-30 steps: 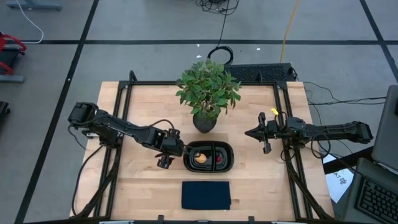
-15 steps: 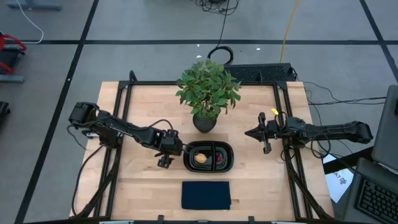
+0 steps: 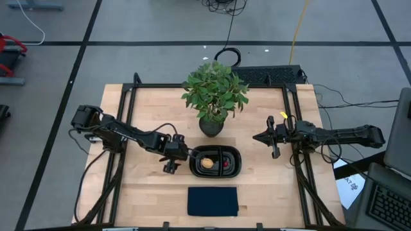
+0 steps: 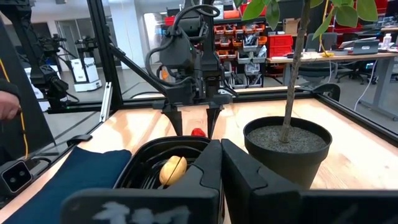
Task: Pick and placing Produce into tupperware
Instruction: Put the red strawberry into the black container
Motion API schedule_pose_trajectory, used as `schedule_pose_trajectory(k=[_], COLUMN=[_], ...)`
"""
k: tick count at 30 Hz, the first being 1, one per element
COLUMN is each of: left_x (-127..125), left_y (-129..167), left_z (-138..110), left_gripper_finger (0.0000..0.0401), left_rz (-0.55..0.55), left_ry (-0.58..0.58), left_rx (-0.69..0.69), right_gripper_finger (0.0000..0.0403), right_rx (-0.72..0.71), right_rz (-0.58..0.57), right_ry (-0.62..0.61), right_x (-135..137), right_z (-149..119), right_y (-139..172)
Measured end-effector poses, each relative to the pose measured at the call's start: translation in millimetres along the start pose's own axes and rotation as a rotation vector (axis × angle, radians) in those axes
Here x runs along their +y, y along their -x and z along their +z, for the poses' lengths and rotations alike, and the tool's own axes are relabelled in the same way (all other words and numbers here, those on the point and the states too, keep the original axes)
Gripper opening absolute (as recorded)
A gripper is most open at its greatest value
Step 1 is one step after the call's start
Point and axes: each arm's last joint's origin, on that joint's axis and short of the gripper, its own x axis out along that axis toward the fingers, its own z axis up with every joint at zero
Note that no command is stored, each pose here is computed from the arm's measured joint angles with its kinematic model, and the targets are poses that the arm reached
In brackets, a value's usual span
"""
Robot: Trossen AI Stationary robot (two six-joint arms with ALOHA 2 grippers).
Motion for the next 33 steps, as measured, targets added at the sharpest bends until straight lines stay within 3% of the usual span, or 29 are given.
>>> schedule_pose_trajectory(k=[8,16,33], left_x=[1.6,5.0,4.6], left_y=[-0.1,-0.2,0.0], left_z=[0.1,-0.3,-3.2], left_gripper_finger=[0.0349,0.0349,0.0349], left_rz=[0.002,-0.015,-0.018], left_ry=[0.021,0.146,0.167], left_rx=[-0.002,-0.002,0.027], right_gripper_finger=[0.0000,0.0000,0.0000], right_rx=[0.000,0.000,0.001], right_rz=[0.000,0.000,0.000], right_ry=[-0.002,-0.002,-0.003], right_x=[0.0,0.0,0.0], right_z=[0.0,0.0,-0.1], right_y=[0.0,0.0,0.0])
